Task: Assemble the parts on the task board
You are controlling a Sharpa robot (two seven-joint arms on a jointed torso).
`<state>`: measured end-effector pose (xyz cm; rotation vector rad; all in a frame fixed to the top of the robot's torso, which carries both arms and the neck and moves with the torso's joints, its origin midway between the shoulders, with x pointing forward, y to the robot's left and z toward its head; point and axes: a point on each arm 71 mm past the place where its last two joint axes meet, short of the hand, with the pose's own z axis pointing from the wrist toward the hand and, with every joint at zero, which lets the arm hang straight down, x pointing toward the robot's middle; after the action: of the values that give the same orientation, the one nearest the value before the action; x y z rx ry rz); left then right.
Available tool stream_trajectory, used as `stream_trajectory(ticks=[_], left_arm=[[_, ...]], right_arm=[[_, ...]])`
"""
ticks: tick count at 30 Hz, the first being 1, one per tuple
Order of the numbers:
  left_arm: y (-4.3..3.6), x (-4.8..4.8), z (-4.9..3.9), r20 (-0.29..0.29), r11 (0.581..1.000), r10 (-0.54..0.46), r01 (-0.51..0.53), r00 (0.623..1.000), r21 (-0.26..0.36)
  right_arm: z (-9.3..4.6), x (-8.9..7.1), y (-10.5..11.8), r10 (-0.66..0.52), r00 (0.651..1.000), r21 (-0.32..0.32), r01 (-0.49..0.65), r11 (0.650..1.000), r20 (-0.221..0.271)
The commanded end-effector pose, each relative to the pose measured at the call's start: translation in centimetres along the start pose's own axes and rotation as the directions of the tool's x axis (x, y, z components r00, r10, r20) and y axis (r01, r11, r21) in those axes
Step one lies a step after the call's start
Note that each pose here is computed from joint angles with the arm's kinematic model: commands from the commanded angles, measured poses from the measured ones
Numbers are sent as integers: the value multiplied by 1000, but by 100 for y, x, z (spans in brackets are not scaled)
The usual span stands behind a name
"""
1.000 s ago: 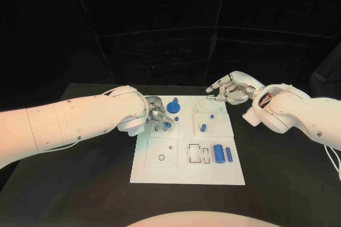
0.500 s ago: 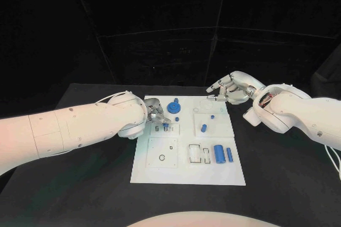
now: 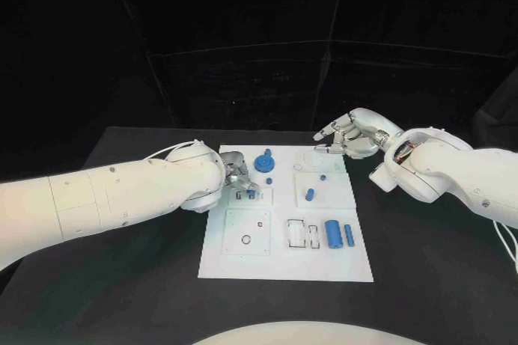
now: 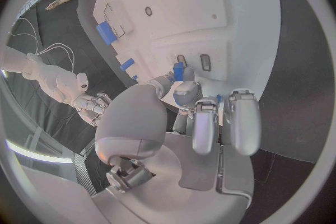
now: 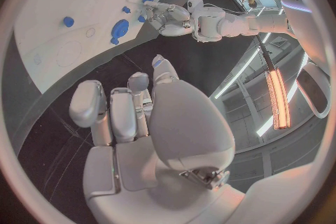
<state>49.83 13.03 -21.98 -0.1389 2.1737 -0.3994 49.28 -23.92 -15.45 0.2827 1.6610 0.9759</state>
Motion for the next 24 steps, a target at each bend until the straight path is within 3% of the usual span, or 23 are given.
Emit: stream_trajectory(ticks=[1,14,24], left_arm=[[-2,20,-1,-27,999,38,-39,999,-10],[0,65,-11,-71,998,66,-67,995,-19],[10,67,-12,-73,997,67,-69,995,-30]], right_arm=[[6,2,20,3,1000,-12,-3,1000,-7],[7,5,21,3,1000,-13,-4,1000,-10],[7,6,22,4,1000,-14,-4,1000,-11]])
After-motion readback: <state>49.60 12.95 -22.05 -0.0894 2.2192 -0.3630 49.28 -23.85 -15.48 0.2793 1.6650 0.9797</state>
